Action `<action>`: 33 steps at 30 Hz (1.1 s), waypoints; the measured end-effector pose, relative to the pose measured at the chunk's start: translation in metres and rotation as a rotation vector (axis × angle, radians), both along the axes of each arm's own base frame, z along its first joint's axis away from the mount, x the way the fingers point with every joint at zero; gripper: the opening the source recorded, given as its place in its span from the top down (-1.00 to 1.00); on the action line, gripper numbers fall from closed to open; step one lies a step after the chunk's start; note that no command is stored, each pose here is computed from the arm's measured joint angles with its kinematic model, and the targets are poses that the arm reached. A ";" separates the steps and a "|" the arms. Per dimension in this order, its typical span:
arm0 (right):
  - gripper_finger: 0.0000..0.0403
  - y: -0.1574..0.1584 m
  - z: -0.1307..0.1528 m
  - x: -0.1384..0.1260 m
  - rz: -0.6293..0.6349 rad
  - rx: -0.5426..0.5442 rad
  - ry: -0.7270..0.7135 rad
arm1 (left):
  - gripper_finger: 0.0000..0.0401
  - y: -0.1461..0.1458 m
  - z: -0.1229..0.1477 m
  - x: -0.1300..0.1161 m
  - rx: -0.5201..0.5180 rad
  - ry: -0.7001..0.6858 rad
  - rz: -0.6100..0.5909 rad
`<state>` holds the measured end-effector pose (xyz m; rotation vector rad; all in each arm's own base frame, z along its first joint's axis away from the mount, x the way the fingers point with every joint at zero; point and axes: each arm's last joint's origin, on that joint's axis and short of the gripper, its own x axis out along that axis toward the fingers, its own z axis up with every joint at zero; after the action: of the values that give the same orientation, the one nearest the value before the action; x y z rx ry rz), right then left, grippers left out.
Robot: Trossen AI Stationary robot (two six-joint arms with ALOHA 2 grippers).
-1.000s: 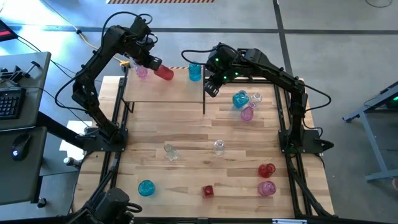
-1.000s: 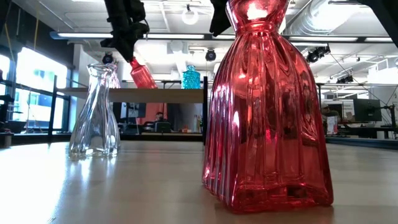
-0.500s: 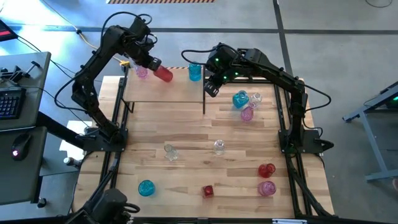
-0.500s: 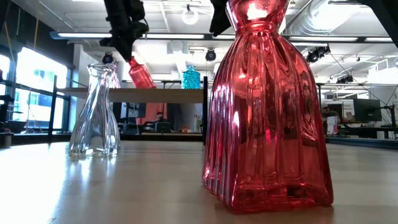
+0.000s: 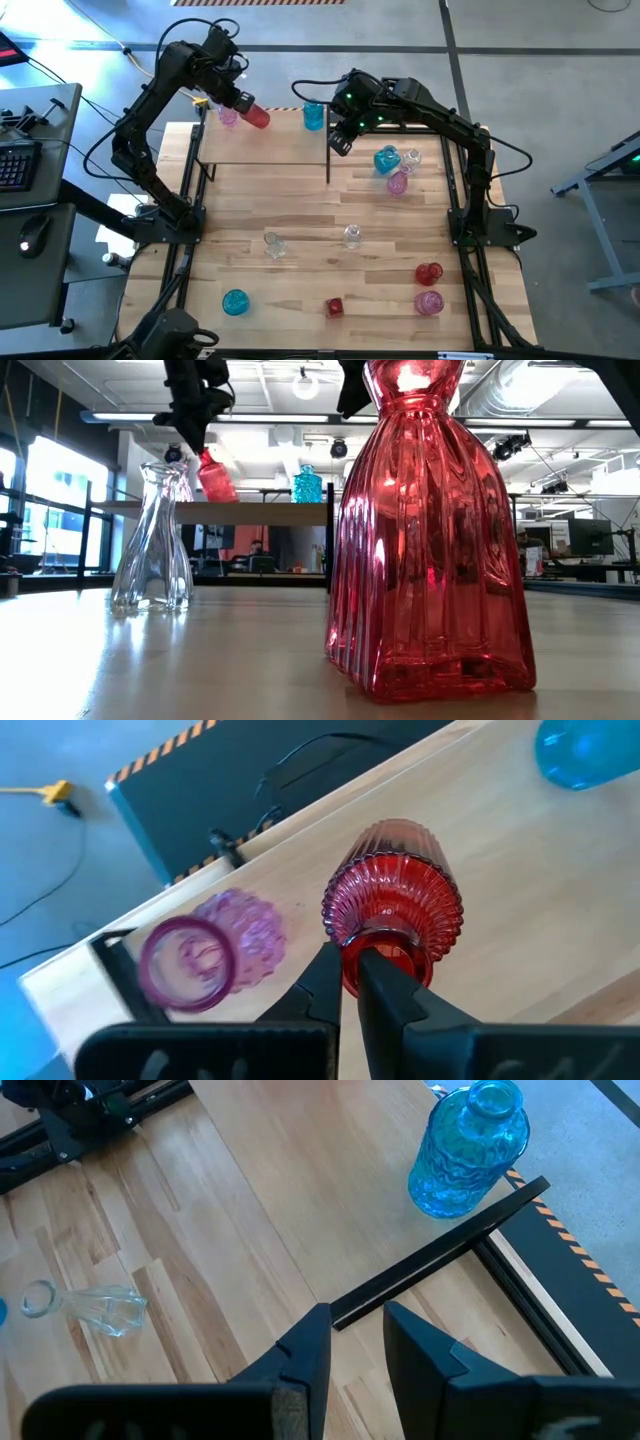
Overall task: Sort vases onto shelf
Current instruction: Put the top left red vase on the shelf
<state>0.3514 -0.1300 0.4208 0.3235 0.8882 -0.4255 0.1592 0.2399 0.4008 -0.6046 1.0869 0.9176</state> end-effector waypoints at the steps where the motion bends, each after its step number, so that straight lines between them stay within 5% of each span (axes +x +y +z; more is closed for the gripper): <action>1: 0.62 0.000 0.000 0.000 0.000 0.000 0.000 | 0.97 0.000 0.000 -0.001 0.001 0.012 0.002; 15: 0.62 0.000 0.000 0.000 -0.001 0.000 0.000 | 0.97 -0.007 0.018 0.000 0.090 0.053 -0.033; 33: 0.62 0.000 0.000 0.000 0.000 0.001 0.000 | 0.94 -0.006 0.010 0.012 0.077 0.120 -0.056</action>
<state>0.3514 -0.1301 0.4208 0.3242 0.8883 -0.4257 0.1710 0.2335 0.4108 -0.4580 1.1643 0.9516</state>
